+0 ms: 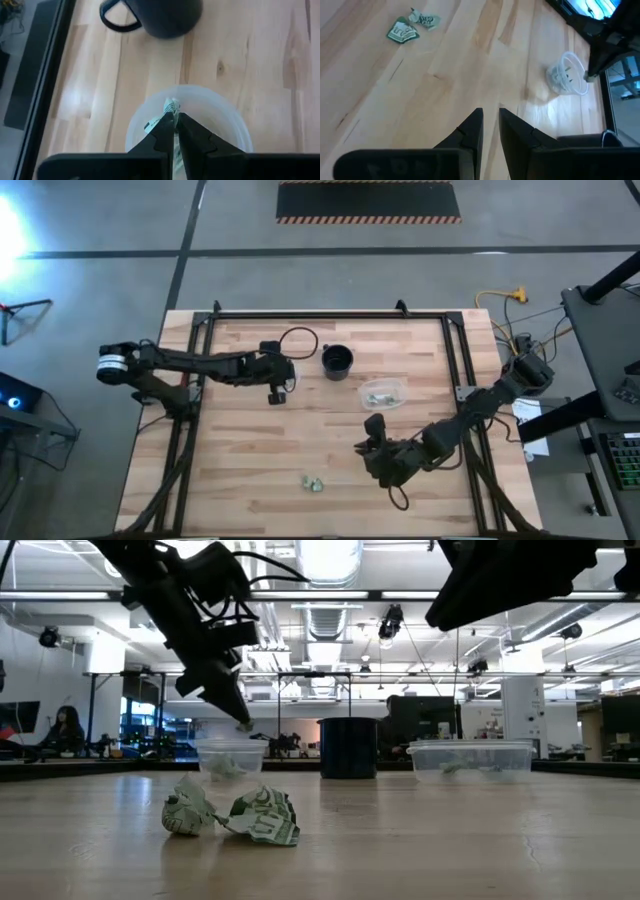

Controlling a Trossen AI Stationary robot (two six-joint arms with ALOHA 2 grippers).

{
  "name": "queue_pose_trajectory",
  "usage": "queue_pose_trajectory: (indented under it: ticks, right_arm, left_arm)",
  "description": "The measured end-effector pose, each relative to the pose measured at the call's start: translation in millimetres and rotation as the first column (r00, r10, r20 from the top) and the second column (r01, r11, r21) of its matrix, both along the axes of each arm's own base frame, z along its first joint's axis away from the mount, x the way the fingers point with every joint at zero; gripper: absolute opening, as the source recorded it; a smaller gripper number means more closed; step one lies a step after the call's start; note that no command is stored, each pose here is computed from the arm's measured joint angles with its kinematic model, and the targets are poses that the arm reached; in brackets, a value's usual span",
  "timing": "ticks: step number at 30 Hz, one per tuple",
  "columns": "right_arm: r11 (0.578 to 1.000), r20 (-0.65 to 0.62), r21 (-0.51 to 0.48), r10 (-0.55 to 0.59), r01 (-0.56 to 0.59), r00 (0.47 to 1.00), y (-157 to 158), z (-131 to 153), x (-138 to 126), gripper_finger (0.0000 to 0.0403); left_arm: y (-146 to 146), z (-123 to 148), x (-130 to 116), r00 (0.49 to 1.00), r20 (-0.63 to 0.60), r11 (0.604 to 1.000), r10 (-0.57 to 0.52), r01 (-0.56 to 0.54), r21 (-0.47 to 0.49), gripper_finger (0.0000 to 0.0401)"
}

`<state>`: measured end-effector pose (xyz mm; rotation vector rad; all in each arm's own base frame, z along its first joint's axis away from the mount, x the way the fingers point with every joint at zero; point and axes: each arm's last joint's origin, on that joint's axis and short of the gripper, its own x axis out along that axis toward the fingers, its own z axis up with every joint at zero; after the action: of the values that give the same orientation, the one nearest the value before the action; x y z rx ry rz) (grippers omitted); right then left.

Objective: Pick and place items into bin
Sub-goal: Put the stevia packet into the left transparent bin, then put the green stevia packet into the right transparent bin

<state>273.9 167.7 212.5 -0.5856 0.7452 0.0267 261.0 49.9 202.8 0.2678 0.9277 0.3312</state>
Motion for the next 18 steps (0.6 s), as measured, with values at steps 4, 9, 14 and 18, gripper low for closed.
queue_pose_trajectory:
  ticks: [4, 9, 14, 18]
  right_arm:
    - [1.0, 0.0, 0.0, 0.001, -0.001, 1.0, -2, 1, -3, 0.0052]
    - [1.0, -0.001, -0.002, 0.0, 0.0, 1.0, -2, 1, -3, 0.0052]
    - [0.999, 0.011, 0.045, 0.006, -0.007, 1.0, -1, 2, -1, 0.0052]
    - [0.978, 0.029, 0.17, 0.122, -0.125, 0.992, 5, 0, 8, 0.0052]
  left_arm:
    - [0, -2, -3, 0.999, -0.033, 1.0, -0.002, 0.002, -0.014, 0.0029]
    - [0, -2, -2, 1.0, -0.029, 1.0, 0.0, 0.0, -0.014, 0.0064]
    - [-2, 5, -5, 1.0, -0.005, 1.0, -0.004, 0.004, -0.011, 0.0077]
    - [-13, 15, -12, 1.0, 0.025, 0.999, -0.015, 0.016, -0.038, 0.0077]
